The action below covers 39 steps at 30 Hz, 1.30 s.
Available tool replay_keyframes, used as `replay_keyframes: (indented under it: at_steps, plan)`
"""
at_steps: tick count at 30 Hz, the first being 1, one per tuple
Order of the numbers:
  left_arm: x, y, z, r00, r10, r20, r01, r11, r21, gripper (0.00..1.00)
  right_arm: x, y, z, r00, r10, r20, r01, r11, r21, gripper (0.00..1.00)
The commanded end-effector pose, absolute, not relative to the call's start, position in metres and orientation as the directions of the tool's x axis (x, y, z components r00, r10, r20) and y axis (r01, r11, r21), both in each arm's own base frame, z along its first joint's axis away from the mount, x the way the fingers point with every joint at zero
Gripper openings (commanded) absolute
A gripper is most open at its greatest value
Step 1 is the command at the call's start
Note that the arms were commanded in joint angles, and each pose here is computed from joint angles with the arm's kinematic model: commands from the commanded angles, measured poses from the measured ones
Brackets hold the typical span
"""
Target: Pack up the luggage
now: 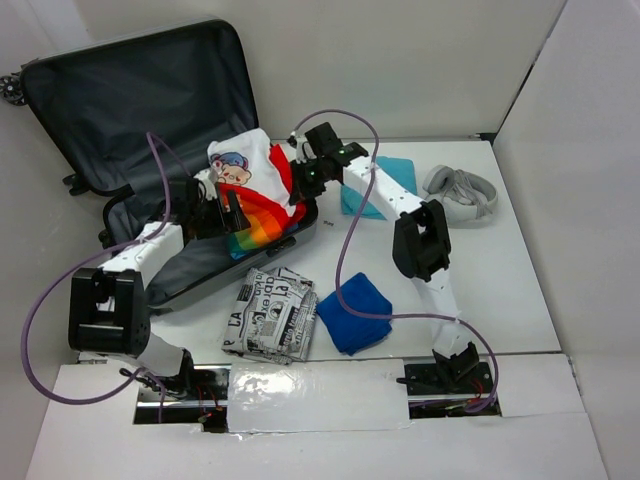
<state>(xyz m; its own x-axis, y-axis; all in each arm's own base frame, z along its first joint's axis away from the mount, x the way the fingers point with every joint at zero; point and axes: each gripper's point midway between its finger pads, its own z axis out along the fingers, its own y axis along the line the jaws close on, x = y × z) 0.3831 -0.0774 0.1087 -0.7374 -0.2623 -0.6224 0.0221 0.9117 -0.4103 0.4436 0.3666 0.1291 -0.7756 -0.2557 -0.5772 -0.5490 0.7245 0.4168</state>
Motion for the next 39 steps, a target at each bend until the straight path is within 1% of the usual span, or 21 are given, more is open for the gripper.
replay_keyframes:
  at_steps: [1,3,4,5,10,11,13,14,19,20,21,22,24,26,30,31,34,35,36,37,39]
  plan:
    - [0.38,-0.082,0.106,-0.734,-0.302,-0.608,0.002,0.895,-0.446,1.0,0.418,0.368,0.149,-0.758,-0.337,-0.558,-0.63,0.601,0.492,0.0]
    - [0.38,-0.076,0.106,-0.726,-0.314,-0.611,-0.029,0.903,-0.429,1.0,0.419,0.366,0.143,-0.758,-0.354,-0.547,-0.635,0.591,0.498,0.0]
    - [0.381,-0.074,0.106,-0.721,-0.33,-0.609,-0.052,0.903,-0.427,1.0,0.416,0.363,0.132,-0.769,-0.376,-0.517,-0.628,0.596,0.5,0.0]
    - [0.385,-0.068,0.108,-0.704,-0.352,-0.617,-0.087,0.905,-0.417,1.0,0.413,0.364,0.128,-0.757,-0.399,-0.518,-0.642,0.602,0.474,0.0]
    - [0.409,-0.054,0.12,-0.667,-0.384,-0.638,-0.124,0.902,-0.413,1.0,0.415,0.367,0.123,-0.738,-0.412,-0.534,-0.661,0.602,0.448,0.0]
    - [0.426,-0.054,0.137,-0.635,-0.384,-0.67,-0.104,0.902,-0.419,1.0,0.416,0.367,0.126,-0.732,-0.408,-0.545,-0.665,0.599,0.445,0.0]
    - [0.446,-0.049,0.141,-0.63,-0.383,-0.675,-0.083,0.898,-0.431,1.0,0.419,0.367,0.13,-0.73,-0.397,-0.557,-0.663,0.608,0.436,0.0]
    - [0.463,-0.044,0.159,-0.597,-0.378,-0.707,-0.055,0.899,-0.434,1.0,0.421,0.365,0.13,-0.73,-0.396,-0.557,-0.661,0.617,0.426,0.0]
    - [0.516,-0.035,0.183,-0.54,-0.352,-0.765,0.039,0.897,-0.44,1.0,0.423,0.362,0.127,-0.732,-0.389,-0.559,-0.658,0.617,0.432,0.0]
    - [0.517,-0.035,0.172,-0.556,-0.353,-0.753,0.029,0.896,-0.442,1.0,0.423,0.362,0.127,-0.732,-0.389,-0.559,-0.658,0.617,0.432,0.0]
    - [0.528,-0.032,0.181,-0.533,-0.353,-0.769,0.027,0.901,-0.433,1.0,0.421,0.361,0.123,-0.738,-0.393,-0.549,-0.654,0.619,0.435,0.0]
    - [0.534,-0.03,0.166,-0.555,-0.356,-0.752,0.005,0.902,-0.431,1.0,0.418,0.359,0.122,-0.741,-0.395,-0.543,-0.651,0.621,0.437,0.0]
    - [0.541,-0.031,0.165,-0.577,-0.356,-0.735,0.004,0.899,-0.438,1.0,0.422,0.36,0.128,-0.724,-0.393,-0.567,-0.665,0.619,0.418,0.0]
    - [0.544,-0.031,0.148,-0.599,-0.358,-0.716,-0.01,0.898,-0.44,1.0,0.424,0.361,0.128,-0.719,-0.39,-0.575,-0.668,0.617,0.416,0.0]
    - [0.549,-0.027,0.142,-0.602,-0.352,-0.717,-0.027,0.906,-0.422,0.99,0.434,0.354,0.136,-0.717,-0.37,-0.591,-0.663,0.626,0.411,0.0]
    - [0.549,-0.027,0.142,-0.602,-0.352,-0.717,-0.027,0.906,-0.422,0.95,0.434,0.354,0.136,-0.717,-0.37,-0.591,-0.663,0.626,0.411,0.0]
    - [0.549,-0.034,0.136,-0.61,-0.348,-0.712,0.008,0.896,-0.445,0.56,0.434,0.354,0.124,-0.733,-0.371,-0.57,-0.648,0.634,0.422,0.0]
    - [0.545,-0.034,0.134,-0.615,-0.348,-0.708,0.006,0.895,-0.445,0.43,0.44,0.352,0.131,-0.727,-0.358,-0.586,-0.65,0.636,0.417,0.0]
    - [0.546,-0.034,0.132,-0.608,-0.357,-0.709,0.003,0.892,-0.452,0.1,0.44,0.352,0.125,-0.733,-0.362,-0.576,-0.645,0.638,0.42,0.0]
    - [0.539,-0.034,0.136,-0.601,-0.37,-0.709,-0.008,0.889,-0.457,0.0,0.442,0.353,0.13,-0.726,-0.358,-0.587,-0.65,0.636,0.416,0.0]
    - [0.533,-0.034,0.137,-0.587,-0.369,-0.72,0.0,0.89,-0.456,0.0,0.445,0.353,0.123,-0.734,-0.351,-0.581,-0.638,0.648,0.415,0.0]
